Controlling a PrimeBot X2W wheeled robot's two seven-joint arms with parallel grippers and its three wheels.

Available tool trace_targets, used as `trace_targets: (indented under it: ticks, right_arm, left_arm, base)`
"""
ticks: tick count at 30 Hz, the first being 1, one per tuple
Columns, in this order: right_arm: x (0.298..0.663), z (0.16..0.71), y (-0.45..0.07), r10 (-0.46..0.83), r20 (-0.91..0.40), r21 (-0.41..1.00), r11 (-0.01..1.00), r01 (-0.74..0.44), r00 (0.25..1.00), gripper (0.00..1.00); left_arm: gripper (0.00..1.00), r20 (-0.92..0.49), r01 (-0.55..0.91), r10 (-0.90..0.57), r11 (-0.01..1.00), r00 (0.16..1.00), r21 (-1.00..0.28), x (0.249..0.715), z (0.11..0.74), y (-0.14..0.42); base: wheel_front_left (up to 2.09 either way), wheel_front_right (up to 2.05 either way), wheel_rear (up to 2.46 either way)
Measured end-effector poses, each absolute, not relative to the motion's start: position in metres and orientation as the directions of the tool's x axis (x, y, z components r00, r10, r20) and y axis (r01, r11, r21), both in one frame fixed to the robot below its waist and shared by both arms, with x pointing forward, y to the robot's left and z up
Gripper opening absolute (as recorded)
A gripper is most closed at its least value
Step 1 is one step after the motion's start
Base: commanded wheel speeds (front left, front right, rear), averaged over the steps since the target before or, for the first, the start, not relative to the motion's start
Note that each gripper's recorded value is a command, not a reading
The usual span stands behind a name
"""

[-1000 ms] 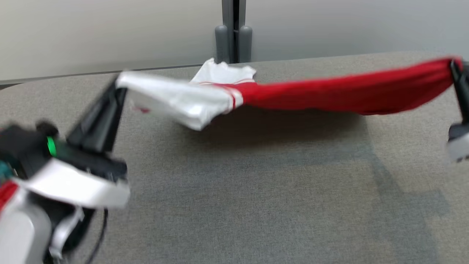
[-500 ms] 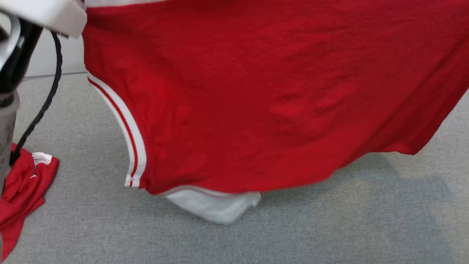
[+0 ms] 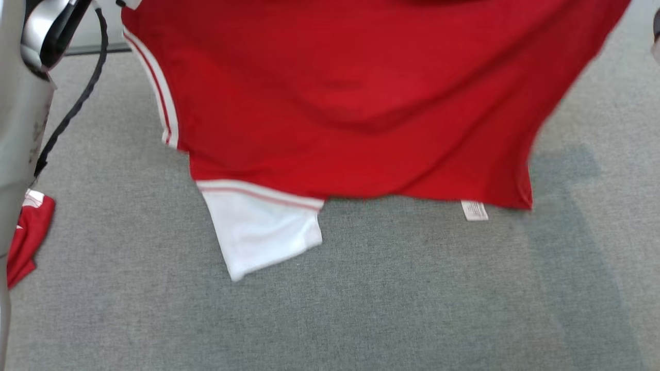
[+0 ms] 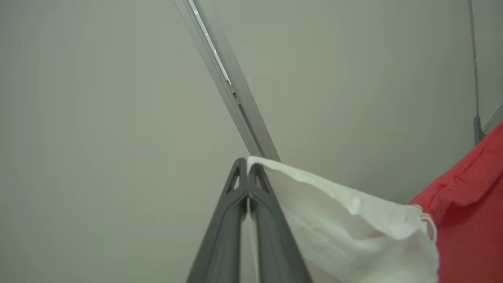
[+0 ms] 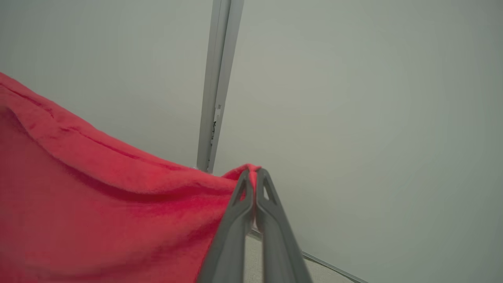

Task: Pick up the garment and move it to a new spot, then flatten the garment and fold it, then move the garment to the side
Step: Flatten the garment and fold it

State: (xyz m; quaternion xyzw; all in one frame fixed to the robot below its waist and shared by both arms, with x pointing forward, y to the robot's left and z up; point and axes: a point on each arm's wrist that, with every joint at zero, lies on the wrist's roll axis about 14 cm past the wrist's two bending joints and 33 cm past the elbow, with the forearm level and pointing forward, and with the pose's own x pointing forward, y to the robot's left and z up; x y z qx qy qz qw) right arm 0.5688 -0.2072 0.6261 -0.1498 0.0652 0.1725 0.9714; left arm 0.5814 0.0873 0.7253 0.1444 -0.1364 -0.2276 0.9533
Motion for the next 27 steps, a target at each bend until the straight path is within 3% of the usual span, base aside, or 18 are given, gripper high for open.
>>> trace_targets:
  ticks: [8,12,16,21,27]
  right_arm:
    - [0.631,0.633,-0.213,0.269,-0.063,-0.357,0.893,-0.273,0.961,0.0]
    - [0.667,0.654,-0.22,0.241,0.055,-0.398,0.896,-0.2,0.969,0.0]
    - [0.696,0.66,-0.22,0.234,0.156,-0.423,0.894,-0.149,0.96,0.0]
    - [0.722,0.647,-0.223,0.218,0.184,-0.456,0.883,-0.114,0.958,0.0]
    - [0.737,0.637,-0.208,0.25,0.224,-0.459,0.88,-0.124,0.942,0.0]
  left_arm:
    - [0.0,0.261,0.34,-0.487,0.825,0.834,0.452,0.633,0.723,0.082]
    - [0.0,0.333,0.274,-0.488,0.808,0.807,0.521,0.663,0.742,0.08]
    - [0.0,0.404,0.184,-0.446,0.82,0.799,0.541,0.695,0.748,0.088]
    - [0.0,0.5,0.086,-0.366,0.863,0.785,0.497,0.721,0.753,0.099]
    - [0.0,0.566,0.062,-0.367,0.872,0.738,0.485,0.716,0.753,0.112]
  base:
    - [0.0,0.0,0.0]
    - [0.0,0.0,0.0]
    - [0.0,0.0,0.0]
    - [0.0,0.0,0.0]
    - [0.0,0.0,0.0]
